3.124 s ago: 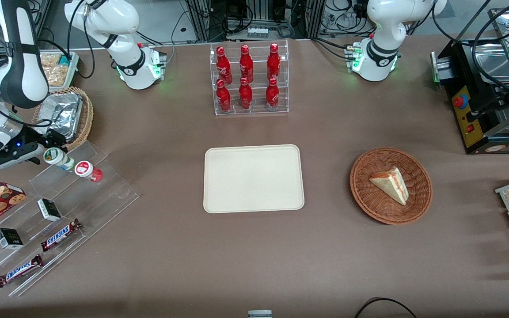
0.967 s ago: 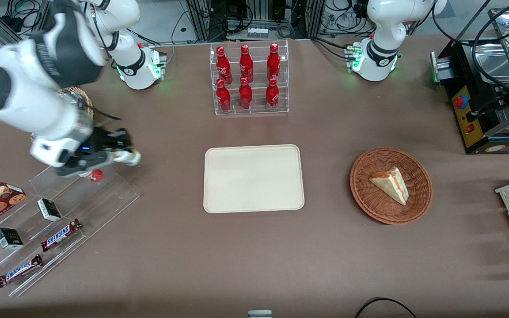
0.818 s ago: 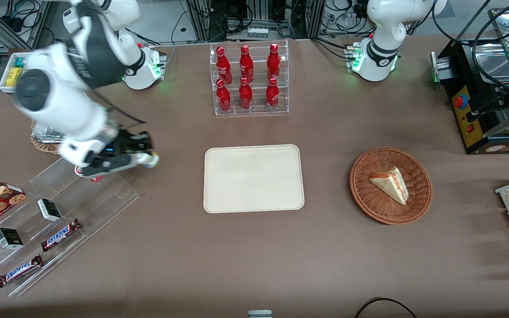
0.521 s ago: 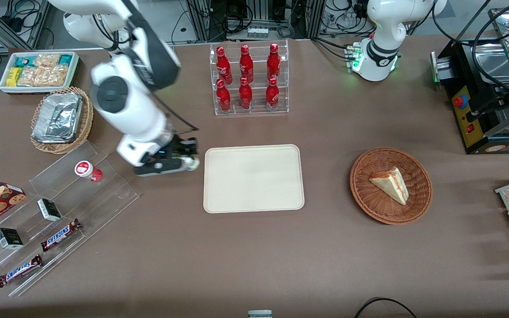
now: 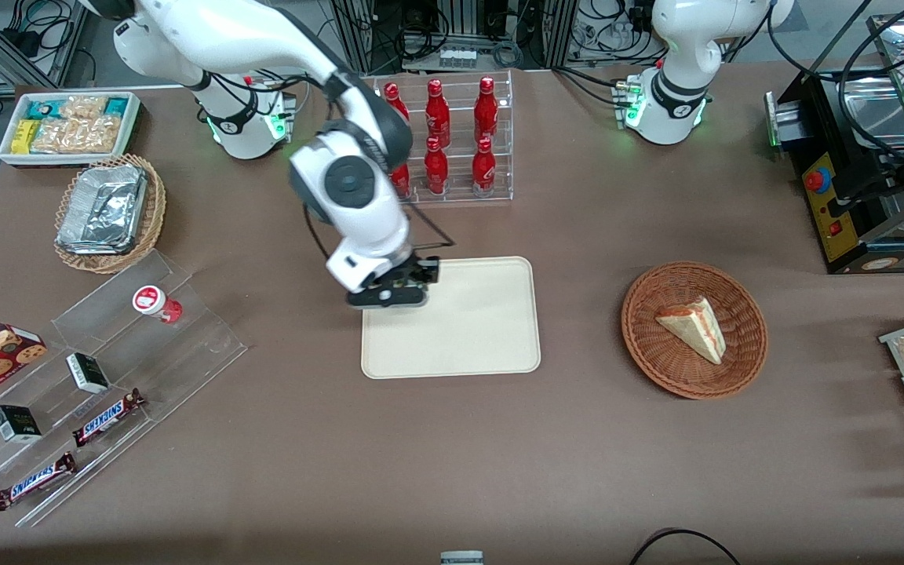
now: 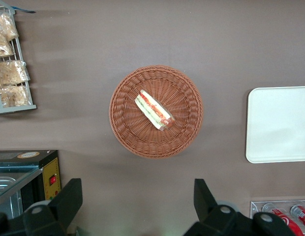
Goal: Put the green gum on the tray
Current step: 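Carry the gum bottle with the right gripper over the cream tray, then lower the gum bottle onto the tray and open the right gripper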
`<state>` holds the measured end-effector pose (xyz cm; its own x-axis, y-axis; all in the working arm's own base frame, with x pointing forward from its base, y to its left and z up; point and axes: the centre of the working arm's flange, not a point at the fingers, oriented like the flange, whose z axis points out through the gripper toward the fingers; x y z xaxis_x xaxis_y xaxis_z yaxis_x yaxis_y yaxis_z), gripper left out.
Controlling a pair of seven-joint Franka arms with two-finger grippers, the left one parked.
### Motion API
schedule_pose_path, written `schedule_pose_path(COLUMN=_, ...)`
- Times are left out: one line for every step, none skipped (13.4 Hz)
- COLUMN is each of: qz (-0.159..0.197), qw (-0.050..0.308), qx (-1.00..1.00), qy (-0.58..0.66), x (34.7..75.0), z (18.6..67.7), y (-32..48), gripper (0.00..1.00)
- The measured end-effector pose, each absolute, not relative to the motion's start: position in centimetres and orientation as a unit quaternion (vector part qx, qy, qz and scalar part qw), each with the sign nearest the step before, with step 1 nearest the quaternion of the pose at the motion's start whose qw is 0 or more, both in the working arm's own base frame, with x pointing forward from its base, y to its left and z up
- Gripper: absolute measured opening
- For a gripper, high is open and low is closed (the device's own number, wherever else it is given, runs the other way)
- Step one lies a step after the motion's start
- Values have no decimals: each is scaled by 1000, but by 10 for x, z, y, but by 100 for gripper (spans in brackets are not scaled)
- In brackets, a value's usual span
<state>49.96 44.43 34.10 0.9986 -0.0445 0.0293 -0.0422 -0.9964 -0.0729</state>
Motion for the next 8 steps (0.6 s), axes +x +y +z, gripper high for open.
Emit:
schedule_pose_path(qz=-20, qw=35, qx=-999, qy=26, x=491, z=328, y=459, gripper=59)
schedule_pose_path(qz=-22, qw=36, qx=-999, qy=28, x=486, z=314, y=469, gripper=59)
schedule_pose_path(qz=-24, qw=33, qx=-999, qy=23, x=482, z=300, y=475, gripper=59)
schedule_pose_path(qz=-28, qw=24, qx=-999, qy=14, x=478, z=288, y=480, gripper=59)
schedule_pose_path(qz=-33, qw=13, qx=-999, qy=10, x=474, z=277, y=484, gripper=59)
schedule_pose_path(qz=-38, qw=2, qx=-999, qy=9, x=470, z=268, y=488, gripper=59)
schedule_pose_path(qz=-44, qw=-7, qx=-999, qy=6, x=468, z=261, y=490, gripper=59)
schedule_pose_path(qz=-49, qw=-12, qx=-999, qy=4, x=468, z=257, y=492, gripper=59)
